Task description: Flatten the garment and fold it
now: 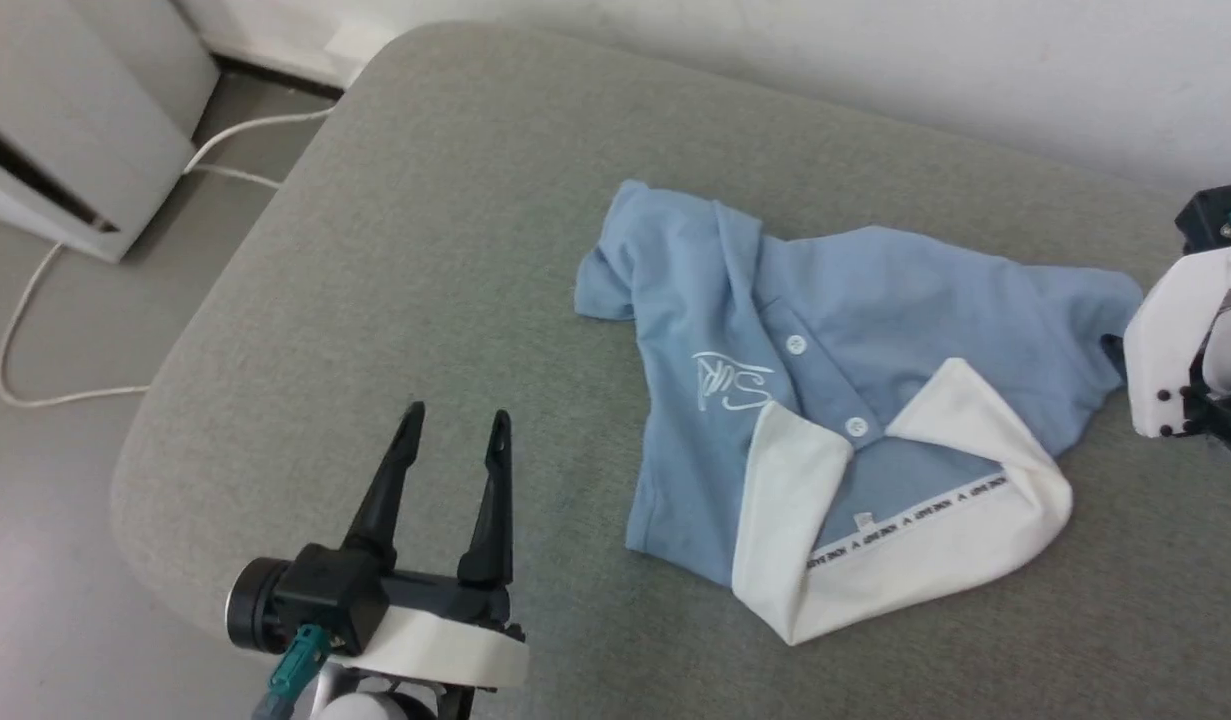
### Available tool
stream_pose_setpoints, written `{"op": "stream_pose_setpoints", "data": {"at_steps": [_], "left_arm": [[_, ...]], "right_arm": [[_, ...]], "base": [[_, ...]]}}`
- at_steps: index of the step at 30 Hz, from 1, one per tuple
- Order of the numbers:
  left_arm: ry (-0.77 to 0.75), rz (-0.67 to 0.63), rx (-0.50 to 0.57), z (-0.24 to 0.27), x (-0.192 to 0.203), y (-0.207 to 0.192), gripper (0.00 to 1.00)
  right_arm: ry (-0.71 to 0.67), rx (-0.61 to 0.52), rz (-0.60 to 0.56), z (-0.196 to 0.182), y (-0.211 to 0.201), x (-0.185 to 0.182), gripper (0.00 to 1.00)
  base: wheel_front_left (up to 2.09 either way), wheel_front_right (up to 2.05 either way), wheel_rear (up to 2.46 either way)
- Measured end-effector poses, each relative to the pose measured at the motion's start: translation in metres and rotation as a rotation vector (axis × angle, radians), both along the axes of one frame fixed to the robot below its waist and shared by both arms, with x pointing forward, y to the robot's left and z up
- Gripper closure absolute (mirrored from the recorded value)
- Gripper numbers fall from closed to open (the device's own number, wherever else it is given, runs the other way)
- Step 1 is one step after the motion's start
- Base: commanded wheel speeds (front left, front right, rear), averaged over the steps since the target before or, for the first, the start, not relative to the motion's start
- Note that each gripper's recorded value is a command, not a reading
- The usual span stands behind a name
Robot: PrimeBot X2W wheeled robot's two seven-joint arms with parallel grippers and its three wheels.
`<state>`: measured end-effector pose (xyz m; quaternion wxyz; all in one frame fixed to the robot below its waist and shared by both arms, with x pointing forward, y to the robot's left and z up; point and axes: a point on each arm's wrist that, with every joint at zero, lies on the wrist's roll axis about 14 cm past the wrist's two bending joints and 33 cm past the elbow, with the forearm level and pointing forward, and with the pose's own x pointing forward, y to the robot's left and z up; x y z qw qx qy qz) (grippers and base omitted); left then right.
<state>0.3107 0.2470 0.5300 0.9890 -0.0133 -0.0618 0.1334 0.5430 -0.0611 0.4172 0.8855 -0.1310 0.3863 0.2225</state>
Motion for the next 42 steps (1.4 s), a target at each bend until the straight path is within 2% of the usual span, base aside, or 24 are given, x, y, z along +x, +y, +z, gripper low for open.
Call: {"op": "stream_pose_setpoints", "data": {"at_steps": [5, 8, 10, 16, 23, 27, 31, 35, 38, 39, 40, 42], "left_arm": [[0.022, 0.042, -0.020, -0.005, -0.004, 0.007, 0.00], [0.032, 0.053, -0.014, -0.007, -0.002, 0.009, 0.00], [0.032, 0.056, -0.014, -0.007, 0.000, 0.010, 0.00], [0.027, 0.037, -0.017, -0.007, 0.006, 0.006, 0.00], [-0.006, -0.019, -0.020, -0.001, 0.018, -0.003, 0.00], [-0.022, -0.073, -0.024, 0.001, 0.024, -0.016, 0.00], [-0.045, -0.131, -0.031, 0.006, 0.032, -0.031, 0.00], [-0.074, -0.193, -0.040, 0.012, 0.041, -0.048, 0.00], [-0.089, -0.231, -0.045, 0.016, 0.046, -0.059, 0.00], [-0.093, -0.242, -0.047, 0.017, 0.047, -0.063, 0.00], [-0.096, -0.252, -0.050, 0.018, 0.048, -0.066, 0.00], [-0.098, -0.267, -0.052, 0.019, 0.050, -0.070, 0.00]], "right_arm": [[0.066, -0.080, 0.038, -0.035, 0.007, 0.004, 0.00], [0.079, -0.074, 0.046, -0.046, 0.014, 0.008, 0.00], [0.074, -0.076, 0.058, -0.049, 0.017, 0.010, 1.00], [0.018, -0.038, 0.051, -0.044, 0.013, 0.010, 1.00], [-0.107, -0.027, -0.001, -0.018, -0.034, 0.002, 1.00], [-0.149, -0.043, -0.064, 0.000, -0.077, -0.015, 1.00], [-0.156, -0.107, -0.180, 0.011, -0.143, -0.042, 1.00], [-0.129, -0.167, -0.302, 0.013, -0.200, -0.078, 1.00], [-0.108, -0.177, -0.376, 0.010, -0.223, -0.102, 1.00], [-0.106, -0.163, -0.393, 0.009, -0.225, -0.109, 0.77], [-0.114, -0.138, -0.412, 0.008, -0.224, -0.113, 0.00], [-0.155, -0.124, -0.408, 0.011, -0.219, -0.116, 0.00]], "base": [[0.00, 0.00, 0.00], [0.00, 0.00, 0.00], [0.00, 0.00, 0.00], [0.00, 0.00, 0.00], [0.00, 0.00, 0.00], [0.00, 0.00, 0.00], [0.00, 0.00, 0.00], [0.00, 0.00, 0.00], [0.00, 0.00, 0.00], [0.00, 0.00, 0.00], [0.00, 0.00, 0.00], [0.00, 0.00, 0.00]]}}
